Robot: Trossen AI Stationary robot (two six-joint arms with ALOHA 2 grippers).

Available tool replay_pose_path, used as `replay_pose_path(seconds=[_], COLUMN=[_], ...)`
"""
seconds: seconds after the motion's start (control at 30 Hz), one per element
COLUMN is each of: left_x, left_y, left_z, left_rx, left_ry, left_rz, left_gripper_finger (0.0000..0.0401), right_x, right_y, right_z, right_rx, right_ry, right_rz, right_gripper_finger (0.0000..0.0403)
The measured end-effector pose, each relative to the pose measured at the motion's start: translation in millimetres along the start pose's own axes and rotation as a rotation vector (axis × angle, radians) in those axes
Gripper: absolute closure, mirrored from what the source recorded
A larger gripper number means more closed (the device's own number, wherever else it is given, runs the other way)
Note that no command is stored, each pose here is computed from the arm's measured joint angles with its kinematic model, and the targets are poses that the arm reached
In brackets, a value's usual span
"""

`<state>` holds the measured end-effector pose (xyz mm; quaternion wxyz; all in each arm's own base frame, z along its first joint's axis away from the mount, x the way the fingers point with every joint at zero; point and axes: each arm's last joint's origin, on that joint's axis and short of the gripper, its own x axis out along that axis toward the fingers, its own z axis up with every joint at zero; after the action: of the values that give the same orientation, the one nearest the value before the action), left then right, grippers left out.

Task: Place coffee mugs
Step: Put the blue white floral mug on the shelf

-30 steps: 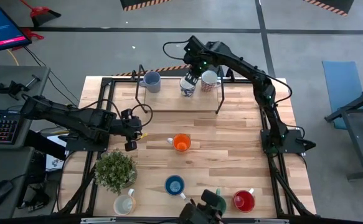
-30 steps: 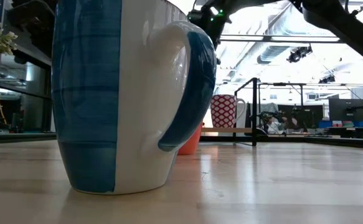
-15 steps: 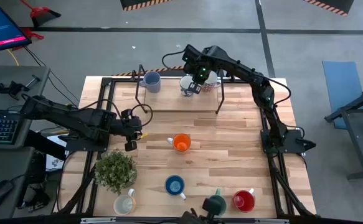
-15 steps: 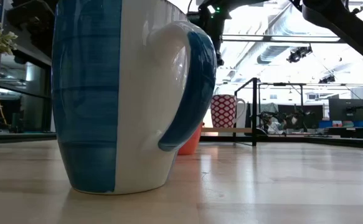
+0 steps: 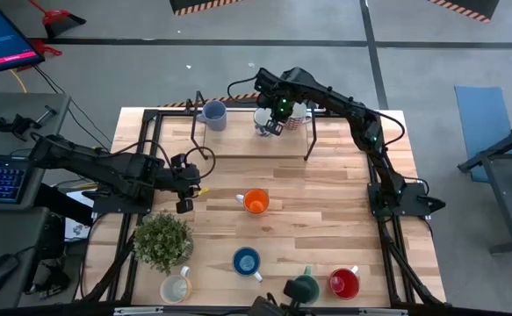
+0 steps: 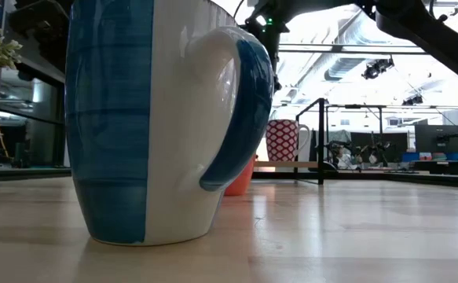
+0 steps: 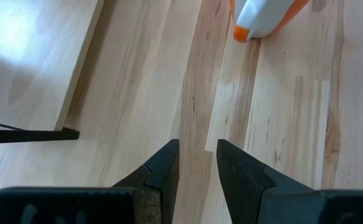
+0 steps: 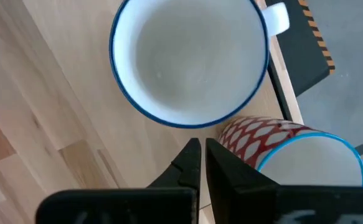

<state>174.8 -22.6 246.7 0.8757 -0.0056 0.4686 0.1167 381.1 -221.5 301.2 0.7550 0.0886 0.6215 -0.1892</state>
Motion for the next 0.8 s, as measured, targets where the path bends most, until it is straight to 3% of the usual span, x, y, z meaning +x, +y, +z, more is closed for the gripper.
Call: replay_pose_path(seconds=[0.57,0.8], left_x=[0,0], left_y=[0,0], left_z=[0,0], left_rx=[0.000,0.000], left_ry=[-0.001,0.000], left_rz=[0.000,-0.002], left_gripper_finger=[0.0302,0.0302], right_x=[14,33], right_y=[-9,-6], right_z=[3,10], right_rx=[-0.009,-0.015], right_ry=[0.021,0.028], right_rz=[-0.029,-0.029], right_gripper_finger=[0.0400,0.0400])
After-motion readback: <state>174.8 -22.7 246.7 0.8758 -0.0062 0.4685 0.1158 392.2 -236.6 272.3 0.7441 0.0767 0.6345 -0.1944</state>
